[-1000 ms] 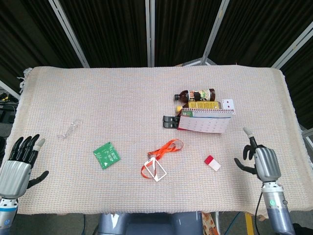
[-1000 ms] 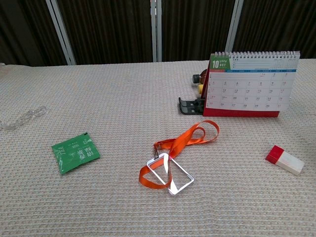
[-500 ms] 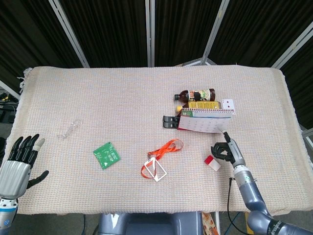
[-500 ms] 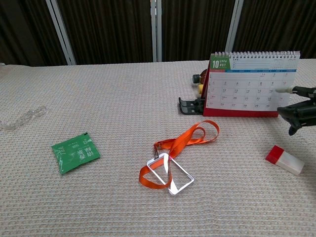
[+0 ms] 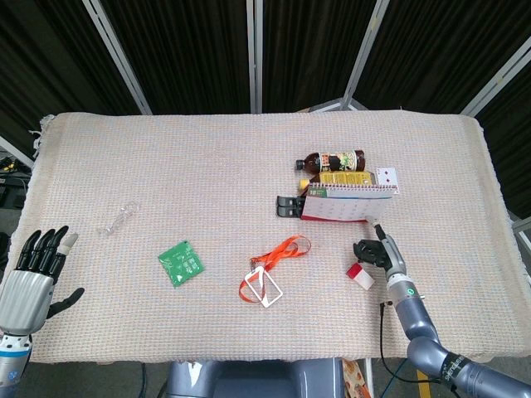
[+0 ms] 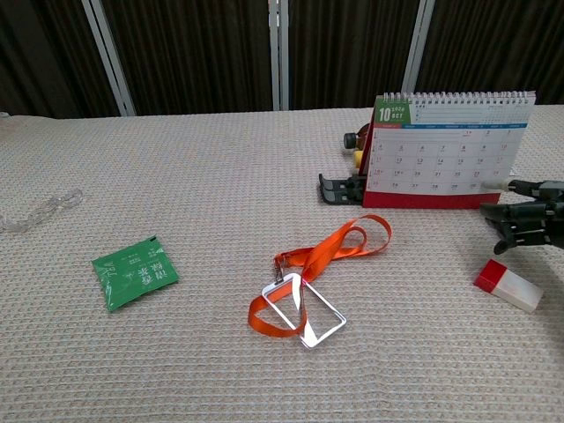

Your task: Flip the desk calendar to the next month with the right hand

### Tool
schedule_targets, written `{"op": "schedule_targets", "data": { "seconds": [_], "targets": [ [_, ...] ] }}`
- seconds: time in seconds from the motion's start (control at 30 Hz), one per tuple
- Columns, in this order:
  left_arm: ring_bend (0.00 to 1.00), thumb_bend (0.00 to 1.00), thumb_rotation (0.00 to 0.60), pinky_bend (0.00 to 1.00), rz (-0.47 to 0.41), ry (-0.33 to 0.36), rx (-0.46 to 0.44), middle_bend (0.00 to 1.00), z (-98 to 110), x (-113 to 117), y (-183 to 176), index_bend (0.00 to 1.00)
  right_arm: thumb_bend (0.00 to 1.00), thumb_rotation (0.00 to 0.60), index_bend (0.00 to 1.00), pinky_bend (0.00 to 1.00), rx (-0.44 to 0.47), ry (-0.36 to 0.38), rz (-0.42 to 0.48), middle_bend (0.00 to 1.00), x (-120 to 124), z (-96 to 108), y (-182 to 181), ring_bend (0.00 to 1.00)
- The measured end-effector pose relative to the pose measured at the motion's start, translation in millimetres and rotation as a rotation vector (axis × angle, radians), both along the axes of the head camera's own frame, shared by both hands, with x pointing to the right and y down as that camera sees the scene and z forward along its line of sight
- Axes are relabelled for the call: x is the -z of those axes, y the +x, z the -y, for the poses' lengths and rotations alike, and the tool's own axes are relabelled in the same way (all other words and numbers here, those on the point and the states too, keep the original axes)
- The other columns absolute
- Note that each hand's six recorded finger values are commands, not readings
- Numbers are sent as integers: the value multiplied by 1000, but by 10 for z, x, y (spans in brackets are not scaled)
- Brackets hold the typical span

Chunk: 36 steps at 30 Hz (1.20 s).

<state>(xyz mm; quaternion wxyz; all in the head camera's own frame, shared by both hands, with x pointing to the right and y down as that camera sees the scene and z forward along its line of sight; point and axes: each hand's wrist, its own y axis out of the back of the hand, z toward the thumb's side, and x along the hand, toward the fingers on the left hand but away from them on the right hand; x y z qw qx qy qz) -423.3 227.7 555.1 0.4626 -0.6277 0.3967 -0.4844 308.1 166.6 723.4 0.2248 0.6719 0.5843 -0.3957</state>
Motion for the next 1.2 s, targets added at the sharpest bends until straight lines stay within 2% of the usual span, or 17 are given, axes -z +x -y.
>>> {"op": "schedule_targets", "data": {
  "seconds": [0.63, 0.9, 1.2],
  "targets": [
    [0, 66, 600, 0, -13, 4, -1, 0, 3, 38, 5, 0, 405, 600, 2, 565, -50, 14, -13, 704, -110, 70, 50, 721],
    [0, 67, 600, 0, -26, 3, 4, 0, 12, 55, -9, 0, 404, 600, 56, 565, -26, 17, 6, 704, -170, 148, -128, 721],
    [0, 67, 600, 0, -48, 2, 15, 0, 39, 84, -45, 0, 411, 600, 117, 565, 23, 49, 38, 704, -113, 282, -473, 721]
  ]
}}
